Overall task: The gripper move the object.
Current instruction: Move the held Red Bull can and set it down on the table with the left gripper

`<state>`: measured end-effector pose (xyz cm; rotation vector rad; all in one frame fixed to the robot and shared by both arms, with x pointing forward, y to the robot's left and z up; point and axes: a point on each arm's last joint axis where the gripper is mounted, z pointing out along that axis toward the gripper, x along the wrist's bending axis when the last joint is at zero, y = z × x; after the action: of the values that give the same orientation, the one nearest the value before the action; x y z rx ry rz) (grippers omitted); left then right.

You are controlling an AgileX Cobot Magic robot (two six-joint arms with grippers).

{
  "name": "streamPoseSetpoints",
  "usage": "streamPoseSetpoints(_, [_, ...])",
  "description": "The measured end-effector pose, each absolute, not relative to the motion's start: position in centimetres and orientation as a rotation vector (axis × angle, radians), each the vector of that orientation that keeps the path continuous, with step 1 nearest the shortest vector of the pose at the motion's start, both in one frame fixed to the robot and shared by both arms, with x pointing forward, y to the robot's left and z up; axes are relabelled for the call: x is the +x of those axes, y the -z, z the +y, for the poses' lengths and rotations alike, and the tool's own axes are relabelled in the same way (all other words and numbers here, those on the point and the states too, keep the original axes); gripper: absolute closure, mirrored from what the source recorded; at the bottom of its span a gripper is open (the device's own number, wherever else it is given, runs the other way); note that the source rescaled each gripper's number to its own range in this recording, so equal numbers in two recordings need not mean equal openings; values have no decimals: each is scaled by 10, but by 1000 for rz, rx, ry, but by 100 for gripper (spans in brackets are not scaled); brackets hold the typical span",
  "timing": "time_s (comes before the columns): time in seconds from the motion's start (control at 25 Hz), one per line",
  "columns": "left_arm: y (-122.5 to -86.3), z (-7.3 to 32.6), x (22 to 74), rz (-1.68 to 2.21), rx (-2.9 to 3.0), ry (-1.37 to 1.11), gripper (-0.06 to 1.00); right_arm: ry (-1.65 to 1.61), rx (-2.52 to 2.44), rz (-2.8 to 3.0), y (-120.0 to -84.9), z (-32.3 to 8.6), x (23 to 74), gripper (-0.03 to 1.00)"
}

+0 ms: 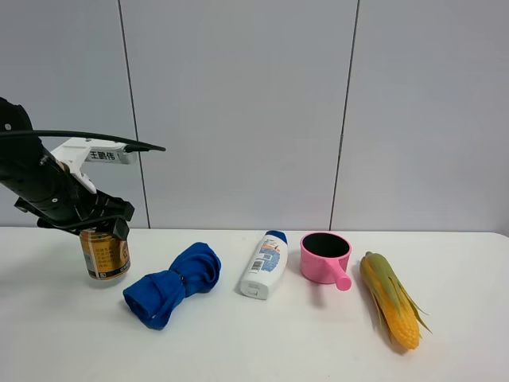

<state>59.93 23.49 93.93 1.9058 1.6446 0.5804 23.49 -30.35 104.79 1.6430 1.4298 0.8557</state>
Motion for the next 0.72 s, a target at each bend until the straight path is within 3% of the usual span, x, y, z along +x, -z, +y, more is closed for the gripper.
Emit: streamPoseSetpoints(0.72, [-918,234,602,1690,1915,-544,94,-856,1643,1430,-1048,-304,235,-3])
